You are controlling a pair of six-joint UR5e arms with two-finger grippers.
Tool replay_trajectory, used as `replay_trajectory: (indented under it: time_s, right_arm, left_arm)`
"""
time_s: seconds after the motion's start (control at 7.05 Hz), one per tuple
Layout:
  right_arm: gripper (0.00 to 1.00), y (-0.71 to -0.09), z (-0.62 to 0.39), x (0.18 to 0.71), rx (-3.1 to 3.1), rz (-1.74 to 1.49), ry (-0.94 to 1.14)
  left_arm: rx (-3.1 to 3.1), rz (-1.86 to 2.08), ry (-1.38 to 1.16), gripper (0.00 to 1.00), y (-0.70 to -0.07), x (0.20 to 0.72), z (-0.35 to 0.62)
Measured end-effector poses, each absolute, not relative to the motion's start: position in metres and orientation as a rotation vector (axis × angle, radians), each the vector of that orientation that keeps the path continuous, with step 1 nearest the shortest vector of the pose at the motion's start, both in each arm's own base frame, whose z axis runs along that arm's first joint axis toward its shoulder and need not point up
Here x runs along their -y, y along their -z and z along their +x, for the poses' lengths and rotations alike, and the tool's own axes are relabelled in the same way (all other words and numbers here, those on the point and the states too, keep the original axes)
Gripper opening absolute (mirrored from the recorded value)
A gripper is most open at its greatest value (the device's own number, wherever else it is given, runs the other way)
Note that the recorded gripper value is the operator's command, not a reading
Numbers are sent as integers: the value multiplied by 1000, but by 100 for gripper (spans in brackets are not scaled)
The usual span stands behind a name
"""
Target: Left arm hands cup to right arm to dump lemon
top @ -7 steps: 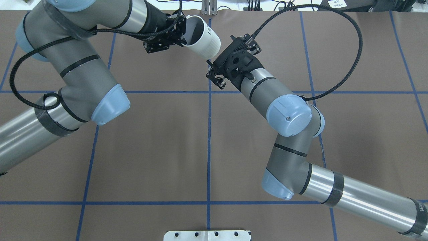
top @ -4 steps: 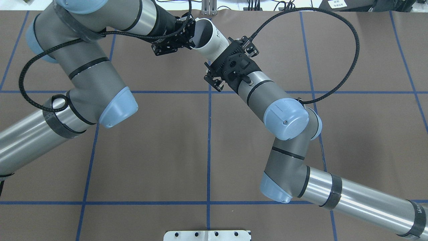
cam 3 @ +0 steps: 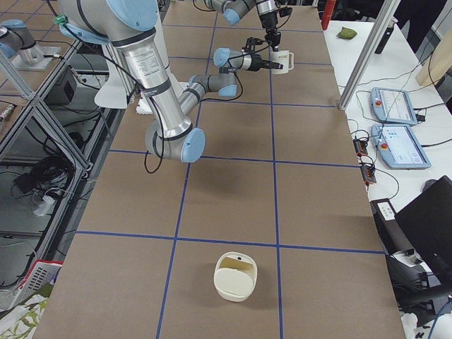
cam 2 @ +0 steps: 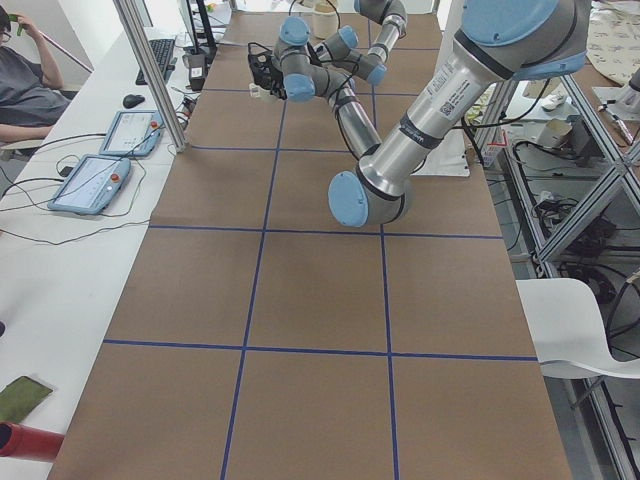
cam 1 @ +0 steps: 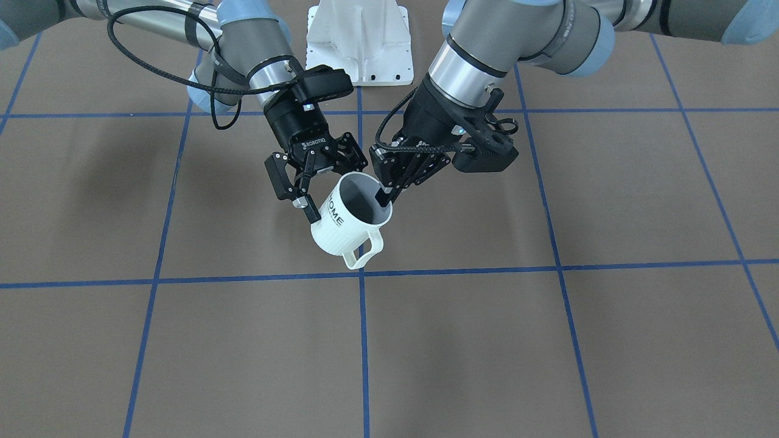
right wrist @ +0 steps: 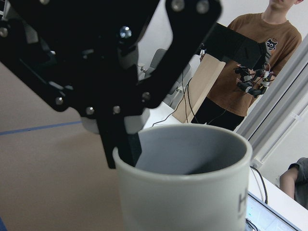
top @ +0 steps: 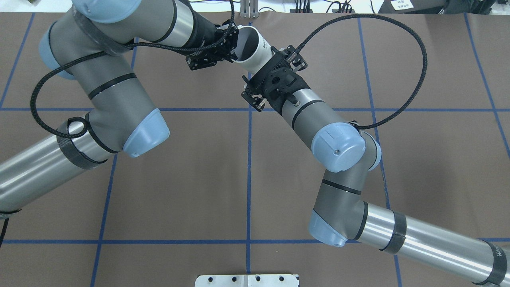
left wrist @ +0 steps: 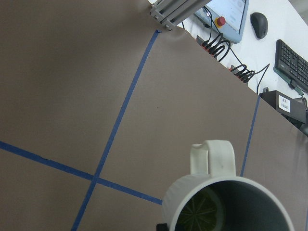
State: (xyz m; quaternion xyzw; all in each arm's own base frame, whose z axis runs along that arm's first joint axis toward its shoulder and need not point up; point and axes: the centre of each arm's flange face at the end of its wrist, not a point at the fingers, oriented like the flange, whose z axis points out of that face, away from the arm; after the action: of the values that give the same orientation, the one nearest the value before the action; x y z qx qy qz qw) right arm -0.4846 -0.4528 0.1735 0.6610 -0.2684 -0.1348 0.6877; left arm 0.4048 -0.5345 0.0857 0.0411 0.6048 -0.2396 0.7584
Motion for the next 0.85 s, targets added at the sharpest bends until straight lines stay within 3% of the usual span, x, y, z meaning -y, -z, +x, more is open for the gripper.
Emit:
replay_trajectory:
  time_s: [0.85]
  right_arm:
    - [98, -177, -483, 455, 572, 1483, 279]
  left_arm:
    - [-1318, 90, 518, 0, -84, 529, 411]
